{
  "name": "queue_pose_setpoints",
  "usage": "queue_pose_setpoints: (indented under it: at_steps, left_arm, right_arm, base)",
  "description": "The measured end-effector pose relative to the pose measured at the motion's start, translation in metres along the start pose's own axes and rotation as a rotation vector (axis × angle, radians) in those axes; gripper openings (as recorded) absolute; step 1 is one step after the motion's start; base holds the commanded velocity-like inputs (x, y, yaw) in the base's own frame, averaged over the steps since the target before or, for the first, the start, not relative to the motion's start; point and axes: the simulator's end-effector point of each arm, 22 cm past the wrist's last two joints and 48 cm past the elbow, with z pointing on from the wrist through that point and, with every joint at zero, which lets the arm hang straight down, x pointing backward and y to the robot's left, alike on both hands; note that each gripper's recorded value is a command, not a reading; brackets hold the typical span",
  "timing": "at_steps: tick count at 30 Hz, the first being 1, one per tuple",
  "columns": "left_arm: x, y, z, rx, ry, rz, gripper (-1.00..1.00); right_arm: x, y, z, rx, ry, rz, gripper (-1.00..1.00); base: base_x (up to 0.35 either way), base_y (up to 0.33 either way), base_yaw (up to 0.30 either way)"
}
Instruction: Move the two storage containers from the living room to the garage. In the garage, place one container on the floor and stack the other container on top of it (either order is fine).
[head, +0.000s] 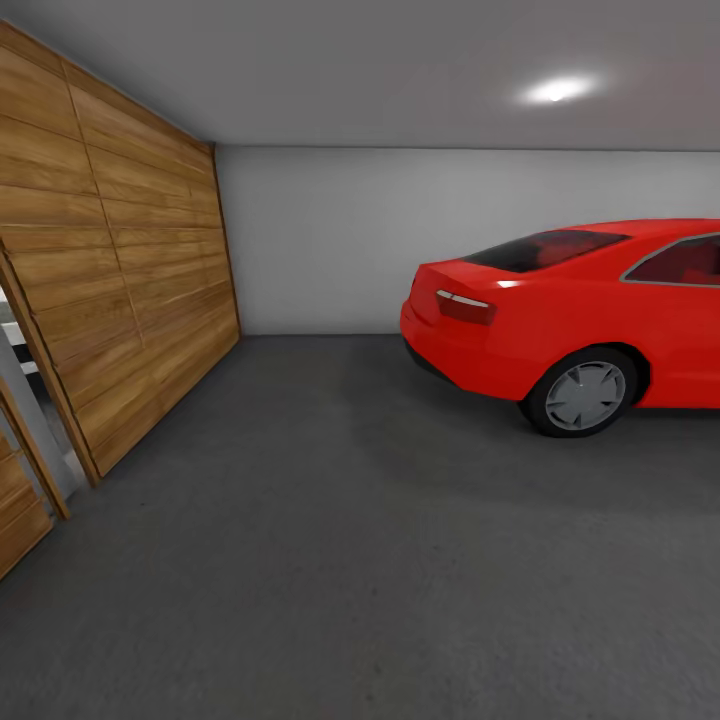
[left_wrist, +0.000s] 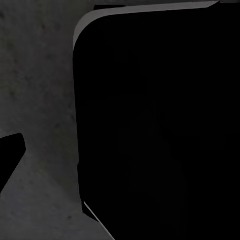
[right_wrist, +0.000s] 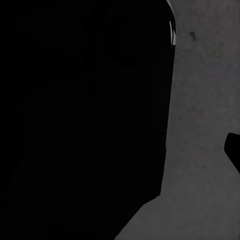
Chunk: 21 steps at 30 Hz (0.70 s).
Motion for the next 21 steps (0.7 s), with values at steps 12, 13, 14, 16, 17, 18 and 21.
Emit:
queue_pose_setpoints:
  at_steps: [12, 13, 14, 16, 17, 18, 21]
  left_arm:
    - [0.0, 0.0, 0.0, 0.0, -0.001, 0.001, 1.0]
    - [0.0, 0.0, 0.0, 0.0, -0.001, 0.0, 1.0]
    - [0.0, 0.0, 0.0, 0.0, -0.001, 0.0, 1.0]
    - [0.0, 0.0, 0.0, 0.0, -0.001, -0.001, 1.0]
    - [0.0, 0.0, 0.0, 0.0, -0.001, -0.001, 1.0]
    - [0.0, 0.0, 0.0, 0.0, -0.001, -0.001, 1.0]
    - [0.0, 0.0, 0.0, 0.0, -0.001, 0.0, 1.0]
  right_arm:
    - [-0.01, -0.001, 0.0, 0.002, -0.045, 0.005, 1.0]
    - [-0.01, -0.001, 0.0, 0.002, -0.046, 0.005, 1.0]
    - [-0.01, -0.001, 0.0, 0.002, -0.046, 0.005, 1.0]
    - [-0.01, -0.001, 0.0, 0.002, -0.047, 0.005, 1.0]
    - [-0.01, -0.001, 0.0, 0.002, -0.048, 0.005, 1.0]
    - [-0.01, -0.001, 0.0, 0.002, -0.048, 0.005, 1.0]
    - [-0.01, -0.001, 0.0, 0.002, -0.048, 0.005, 1.0]
  base:
    - [0.0, 0.0, -0.185]
    - [0.0, 0.0, -0.248]
    - [0.0, 0.0, -0.249]
    - [0.0, 0.0, -0.25]
    - [0.0, 0.0, -0.251]
    - [0.0, 0.0, -0.251]
    - [0.0, 0.0, -0.251]
